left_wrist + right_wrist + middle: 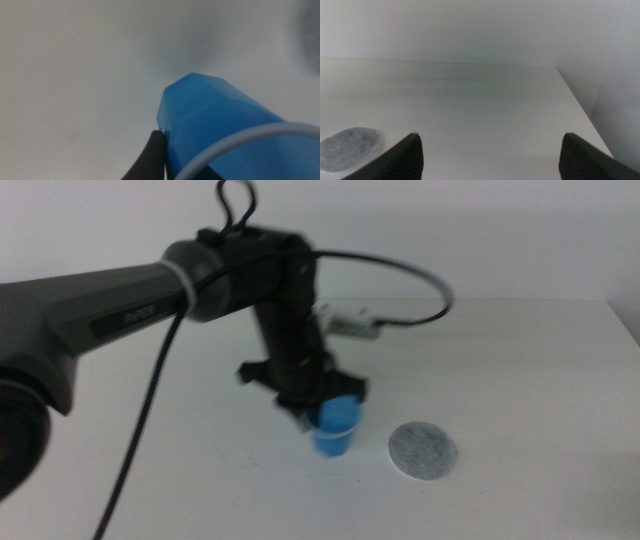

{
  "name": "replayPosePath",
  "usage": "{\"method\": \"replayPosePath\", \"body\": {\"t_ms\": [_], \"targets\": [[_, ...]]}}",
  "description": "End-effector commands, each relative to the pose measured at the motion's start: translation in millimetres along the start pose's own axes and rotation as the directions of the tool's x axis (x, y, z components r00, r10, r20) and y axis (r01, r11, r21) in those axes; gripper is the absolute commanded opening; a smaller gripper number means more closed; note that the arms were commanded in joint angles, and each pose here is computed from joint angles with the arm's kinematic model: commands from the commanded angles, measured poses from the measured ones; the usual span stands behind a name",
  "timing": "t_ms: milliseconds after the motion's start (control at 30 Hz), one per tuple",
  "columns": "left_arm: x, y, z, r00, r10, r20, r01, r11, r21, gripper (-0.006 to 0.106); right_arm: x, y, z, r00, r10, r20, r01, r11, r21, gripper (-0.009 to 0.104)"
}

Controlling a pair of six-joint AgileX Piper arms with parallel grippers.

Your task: Place an empty cup on a cup mat.

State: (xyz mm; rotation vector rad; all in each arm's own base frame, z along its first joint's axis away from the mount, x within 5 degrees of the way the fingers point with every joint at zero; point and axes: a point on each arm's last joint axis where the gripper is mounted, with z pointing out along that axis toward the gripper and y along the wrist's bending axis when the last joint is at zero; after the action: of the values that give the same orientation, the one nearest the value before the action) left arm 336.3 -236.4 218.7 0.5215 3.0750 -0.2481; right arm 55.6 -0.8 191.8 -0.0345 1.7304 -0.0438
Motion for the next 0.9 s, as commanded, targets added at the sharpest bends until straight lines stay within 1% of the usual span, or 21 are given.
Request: {"method": "replayPosePath", "body": {"t_ms": [0, 33, 67, 167, 267, 433, 700, 767, 867], "targets": [[-6.1, -25.3, -16.1, 0.998, 0.019, 0.052, -0.021, 0.999, 0.035, -0.002, 0.2, 0.0, -0.1, 1.0, -0.01, 0.008, 0.01, 1.0, 0.0, 0.093], [-10.9, -33.3, -15.8, 0.997, 0.031, 0.067, -0.034, 0.999, 0.041, -0.002, 0.2, 0.0, -0.1, 1.0, -0.01, 0.008, 0.01, 1.0, 0.0, 0.093], [-35.1, -62.6, -12.8, 0.988, 0.066, 0.136, -0.076, 0.995, 0.067, -0.002, 0.2, 0.0, -0.1, 1.0, -0.01, 0.008, 0.01, 1.0, 0.0, 0.093], [-41.7, -81.8, -6.4, 0.984, 0.092, 0.155, -0.106, 0.991, 0.085, -0.002, 0.2, 0.0, -0.1, 1.0, -0.01, 0.008, 0.01, 1.0, 0.0, 0.093], [-44.0, -94.0, 6.1, 0.985, 0.097, 0.144, -0.111, 0.99, 0.092, -0.002, 0.2, 0.0, -0.1, 1.0, -0.01, 0.008, 0.01, 1.0, 0.0, 0.093], [-45.1, -97.3, 22.5, 0.991, 0.087, 0.106, -0.099, 0.989, 0.11, -0.002, 0.2, 0.0, -0.1, 1.0, -0.01, 0.008, 0.01, 1.0, 0.0, 0.093], [-46.0, -96.5, 36.6, 0.994, 0.082, 0.075, -0.09, 0.99, 0.108, -0.002, 0.2, 0.0, -0.1, 1.0, -0.01, 0.008, 0.01, 1.0, 0.0, 0.093], [-46.7, -94.6, 38.2, 0.994, 0.079, 0.077, -0.086, 0.992, 0.088, -0.002, 0.2, 0.0, -0.1, 1.0, -0.01, 0.008, 0.01, 1.0, 0.0, 0.093], [-47.1, -93.6, 38.2, 0.994, 0.078, 0.08, -0.084, 0.994, 0.076, -0.002, 0.2, 0.0, -0.1, 1.0, -0.01, 0.008, 0.01, 1.0, 0.0, 0.093]]}}
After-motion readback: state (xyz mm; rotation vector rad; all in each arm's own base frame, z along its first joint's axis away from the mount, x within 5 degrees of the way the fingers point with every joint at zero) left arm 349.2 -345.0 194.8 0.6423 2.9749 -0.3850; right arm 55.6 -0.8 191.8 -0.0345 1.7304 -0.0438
